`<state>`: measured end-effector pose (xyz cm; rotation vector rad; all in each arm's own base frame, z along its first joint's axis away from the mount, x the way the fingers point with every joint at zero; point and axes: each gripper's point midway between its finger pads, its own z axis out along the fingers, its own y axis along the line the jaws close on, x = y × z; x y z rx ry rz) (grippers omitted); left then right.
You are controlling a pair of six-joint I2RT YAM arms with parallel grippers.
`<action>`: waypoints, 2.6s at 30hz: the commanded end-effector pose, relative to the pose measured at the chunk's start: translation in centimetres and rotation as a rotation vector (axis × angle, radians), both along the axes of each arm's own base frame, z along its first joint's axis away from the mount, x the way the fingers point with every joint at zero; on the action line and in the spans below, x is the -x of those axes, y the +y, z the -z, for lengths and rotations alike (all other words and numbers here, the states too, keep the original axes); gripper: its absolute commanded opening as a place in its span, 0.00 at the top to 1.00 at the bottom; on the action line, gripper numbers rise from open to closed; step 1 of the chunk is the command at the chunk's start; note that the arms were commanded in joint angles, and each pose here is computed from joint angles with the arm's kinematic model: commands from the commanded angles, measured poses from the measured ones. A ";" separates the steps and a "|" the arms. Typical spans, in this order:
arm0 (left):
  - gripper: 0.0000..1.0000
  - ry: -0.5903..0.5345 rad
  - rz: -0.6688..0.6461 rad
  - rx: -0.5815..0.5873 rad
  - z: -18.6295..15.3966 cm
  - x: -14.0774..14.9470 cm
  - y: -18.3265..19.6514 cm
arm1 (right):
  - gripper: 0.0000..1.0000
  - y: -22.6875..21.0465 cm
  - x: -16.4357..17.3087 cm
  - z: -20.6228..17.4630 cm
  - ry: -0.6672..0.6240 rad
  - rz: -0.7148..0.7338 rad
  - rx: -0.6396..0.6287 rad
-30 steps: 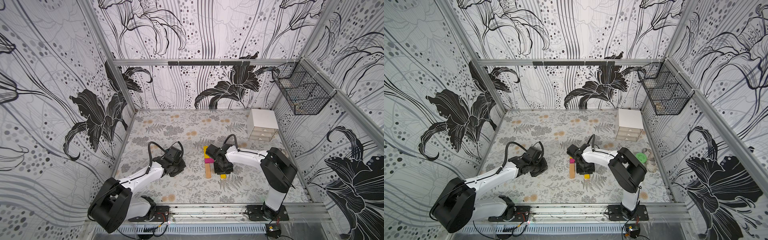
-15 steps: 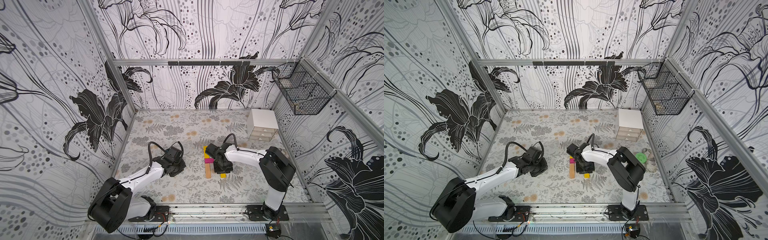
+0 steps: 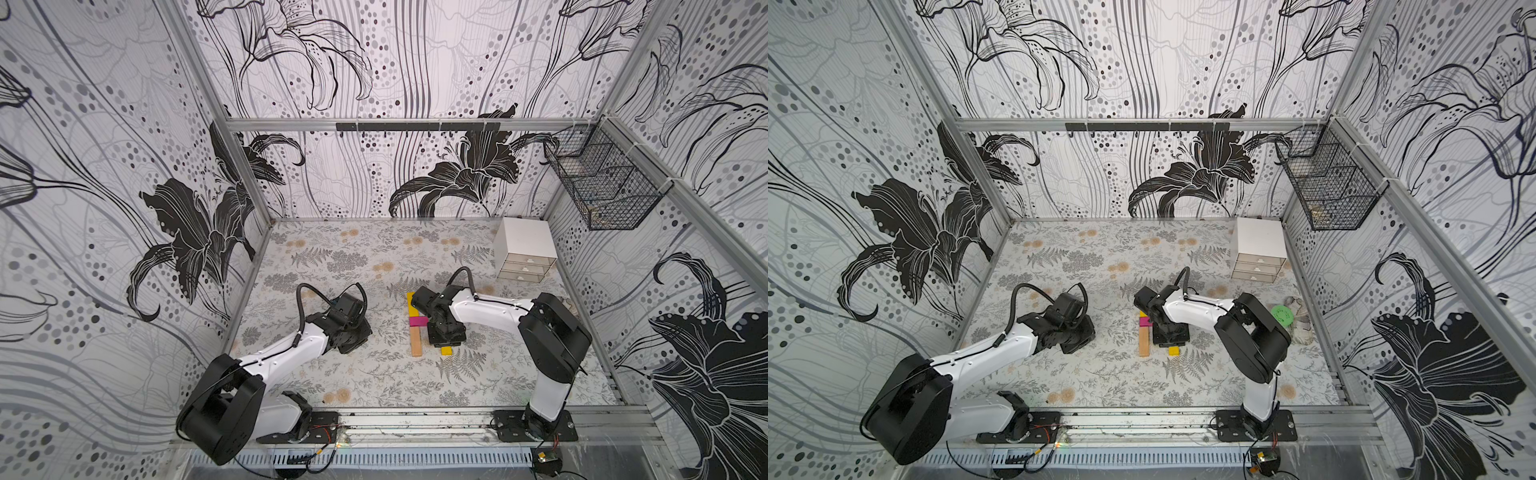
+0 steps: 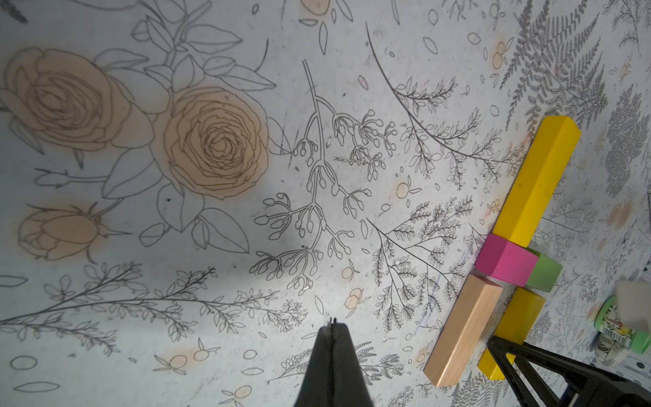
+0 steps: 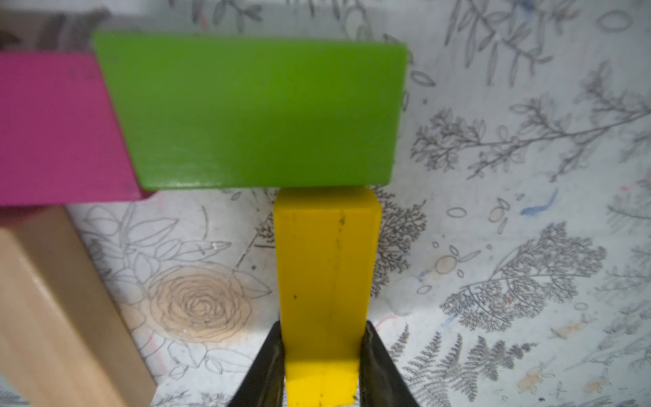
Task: Assemble the letter h with building blocks
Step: Assemble the building block at the center of the board, then adjust the building block at the center of the board.
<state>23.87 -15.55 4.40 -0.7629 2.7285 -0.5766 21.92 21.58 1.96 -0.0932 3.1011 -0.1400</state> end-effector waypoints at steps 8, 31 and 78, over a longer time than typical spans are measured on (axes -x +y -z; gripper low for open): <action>1.00 -0.030 0.006 -0.009 -0.8 -1.0 -0.3 | 0.80 -0.5 -0.1 0.7 0.021 0.005 0.022; 1.00 -0.027 0.007 -0.012 -0.8 -1.1 -0.3 | 0.77 -0.7 -0.4 1.3 0.028 -0.008 0.036; 1.00 -0.049 -0.039 -0.035 -1.4 -0.2 1.2 | 0.33 6.8 5.5 -2.7 -0.199 -0.259 0.175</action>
